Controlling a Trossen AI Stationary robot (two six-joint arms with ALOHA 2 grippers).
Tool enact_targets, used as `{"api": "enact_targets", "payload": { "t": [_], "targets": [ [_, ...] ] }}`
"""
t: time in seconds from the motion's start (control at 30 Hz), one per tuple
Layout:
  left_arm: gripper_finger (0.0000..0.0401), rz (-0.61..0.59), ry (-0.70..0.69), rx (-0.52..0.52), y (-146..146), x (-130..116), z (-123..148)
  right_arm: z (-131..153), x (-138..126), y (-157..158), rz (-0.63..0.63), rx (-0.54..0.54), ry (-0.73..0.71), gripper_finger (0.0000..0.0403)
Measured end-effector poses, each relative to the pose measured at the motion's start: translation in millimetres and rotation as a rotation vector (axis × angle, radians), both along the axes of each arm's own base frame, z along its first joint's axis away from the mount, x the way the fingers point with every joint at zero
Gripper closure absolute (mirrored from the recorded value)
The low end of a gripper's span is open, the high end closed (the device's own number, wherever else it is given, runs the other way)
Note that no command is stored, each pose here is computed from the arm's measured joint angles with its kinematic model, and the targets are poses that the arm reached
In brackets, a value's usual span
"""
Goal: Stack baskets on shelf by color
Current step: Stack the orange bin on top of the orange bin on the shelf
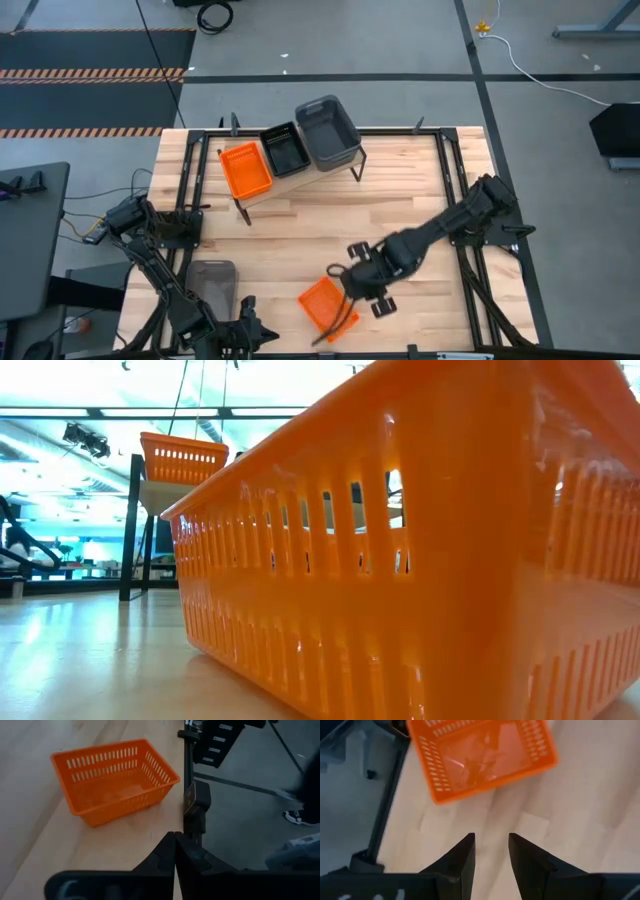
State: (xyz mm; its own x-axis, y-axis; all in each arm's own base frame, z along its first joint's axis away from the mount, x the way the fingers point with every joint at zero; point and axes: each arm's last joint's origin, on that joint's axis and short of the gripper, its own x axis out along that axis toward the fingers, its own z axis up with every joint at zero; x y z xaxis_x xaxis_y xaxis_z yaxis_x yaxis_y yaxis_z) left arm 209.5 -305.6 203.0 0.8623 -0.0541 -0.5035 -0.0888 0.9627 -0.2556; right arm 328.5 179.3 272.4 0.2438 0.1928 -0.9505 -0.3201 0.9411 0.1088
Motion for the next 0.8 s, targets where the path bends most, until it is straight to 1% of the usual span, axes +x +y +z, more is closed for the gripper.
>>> {"api": "enact_targets", "payload": {
  "t": [0.1, 0.23, 0.33, 0.5, 0.6, 0.7, 0.8],
  "targets": [
    [0.0389, 0.010, -0.005, 0.020, 2, 2, 0, -10, -6, 17, -0.014, -0.017, -0.053, 0.0279],
    [0.0389, 0.025, -0.005, 0.035, 7, 9, 0, -16, -11, 41, 0.014, -0.009, -0.169, 0.0279],
    [0.0389, 0.040, -0.005, 0.037, 11, 14, 0, -16, -15, 57, 0.031, 0.003, -0.259, 0.0279],
    [0.0390, 0.061, -0.005, 0.037, 16, 20, 0, -14, -25, 76, 0.044, -0.031, -0.349, 0.0279],
    [0.0390, 0.062, -0.005, 0.037, 16, 21, 0, -13, -29, 83, 0.037, -0.035, -0.369, 0.0279],
    [0.0390, 0.063, -0.008, 0.033, 16, 21, 0, -20, -30, 87, 0.040, -0.062, -0.365, 0.0279],
    [0.0390, 0.067, -0.059, -0.007, 12, 24, 5, -32, -25, 86, 0.041, -0.099, -0.336, 0.0279]
  ]
}}
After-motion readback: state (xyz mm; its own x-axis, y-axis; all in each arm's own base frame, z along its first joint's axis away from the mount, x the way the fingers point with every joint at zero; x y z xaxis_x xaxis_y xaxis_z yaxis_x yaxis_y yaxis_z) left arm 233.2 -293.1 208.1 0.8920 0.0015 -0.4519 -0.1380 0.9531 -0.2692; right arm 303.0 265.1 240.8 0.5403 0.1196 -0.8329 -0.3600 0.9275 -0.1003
